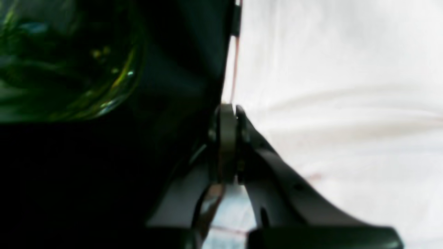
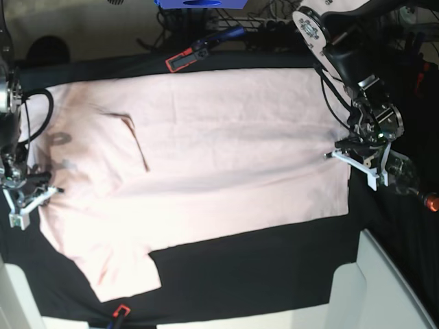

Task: Fold the T-shirt properly
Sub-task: 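Pinch the shirt's side edges with both grippers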

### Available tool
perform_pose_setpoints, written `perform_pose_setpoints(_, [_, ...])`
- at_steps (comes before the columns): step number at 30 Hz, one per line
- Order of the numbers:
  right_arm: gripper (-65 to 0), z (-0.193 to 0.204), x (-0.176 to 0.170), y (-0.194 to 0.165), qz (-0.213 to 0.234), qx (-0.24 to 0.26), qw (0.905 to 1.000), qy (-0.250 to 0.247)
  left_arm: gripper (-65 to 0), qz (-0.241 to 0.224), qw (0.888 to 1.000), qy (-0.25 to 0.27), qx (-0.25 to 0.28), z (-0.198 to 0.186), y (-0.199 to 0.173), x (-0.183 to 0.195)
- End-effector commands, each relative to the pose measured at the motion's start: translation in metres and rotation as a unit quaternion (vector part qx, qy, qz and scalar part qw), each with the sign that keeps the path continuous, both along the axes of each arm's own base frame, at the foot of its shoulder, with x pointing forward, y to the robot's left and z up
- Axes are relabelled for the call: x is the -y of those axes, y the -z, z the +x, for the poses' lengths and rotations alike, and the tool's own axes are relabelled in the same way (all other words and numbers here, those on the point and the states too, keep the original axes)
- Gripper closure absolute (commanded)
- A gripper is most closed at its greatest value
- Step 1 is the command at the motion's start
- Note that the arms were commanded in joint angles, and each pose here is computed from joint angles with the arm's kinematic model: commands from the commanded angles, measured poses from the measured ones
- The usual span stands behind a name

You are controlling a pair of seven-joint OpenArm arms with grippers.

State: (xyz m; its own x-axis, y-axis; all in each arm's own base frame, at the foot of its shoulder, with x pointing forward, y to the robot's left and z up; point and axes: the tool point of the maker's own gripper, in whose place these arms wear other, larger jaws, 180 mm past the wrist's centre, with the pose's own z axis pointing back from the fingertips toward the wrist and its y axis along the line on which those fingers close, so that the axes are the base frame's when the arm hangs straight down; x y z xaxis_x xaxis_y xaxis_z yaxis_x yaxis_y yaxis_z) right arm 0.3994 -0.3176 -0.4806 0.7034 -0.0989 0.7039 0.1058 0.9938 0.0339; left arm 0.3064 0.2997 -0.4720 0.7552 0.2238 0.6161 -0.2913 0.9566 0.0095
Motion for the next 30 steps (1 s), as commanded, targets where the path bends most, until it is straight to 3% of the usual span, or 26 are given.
perform_pose_setpoints(1, [-0.3,0.018,0.015,-0.024,-0.01,0.036,0.9993,0.011,0.0,0.025,0.999,0.0,0.037,0.015,-0.025,-0.013])
perform_pose_setpoints(10, [-0.3,0.012,0.014,-0.025,-0.01,0.055,0.9984,0.007,0.0,0.059,0.997,-0.002,0.053,0.008,-0.044,-0.026])
perform_pose_setpoints(13, [-0.3,0.011,0.019,-0.034,0.005,0.082,0.9963,0.026,0.0,0.062,0.996,-0.002,0.062,0.01,-0.05,-0.024])
perform_pose_setpoints(17, [-0.3,0.008,0.013,-0.041,0.045,0.096,0.9943,0.015,0.0,0.072,0.994,-0.002,0.08,0.014,-0.064,-0.022])
perform_pose_setpoints(24, [-0.3,-0.001,0.016,-0.04,0.042,0.076,0.9962,0.01,0.0,0.079,0.994,0.032,0.072,0.006,-0.061,-0.008])
perform_pose_setpoints(30, [-0.3,-0.006,0.012,-0.041,0.032,0.081,0.9962,-0.004,0.0,0.081,0.994,0.026,0.075,0.007,-0.064,-0.012])
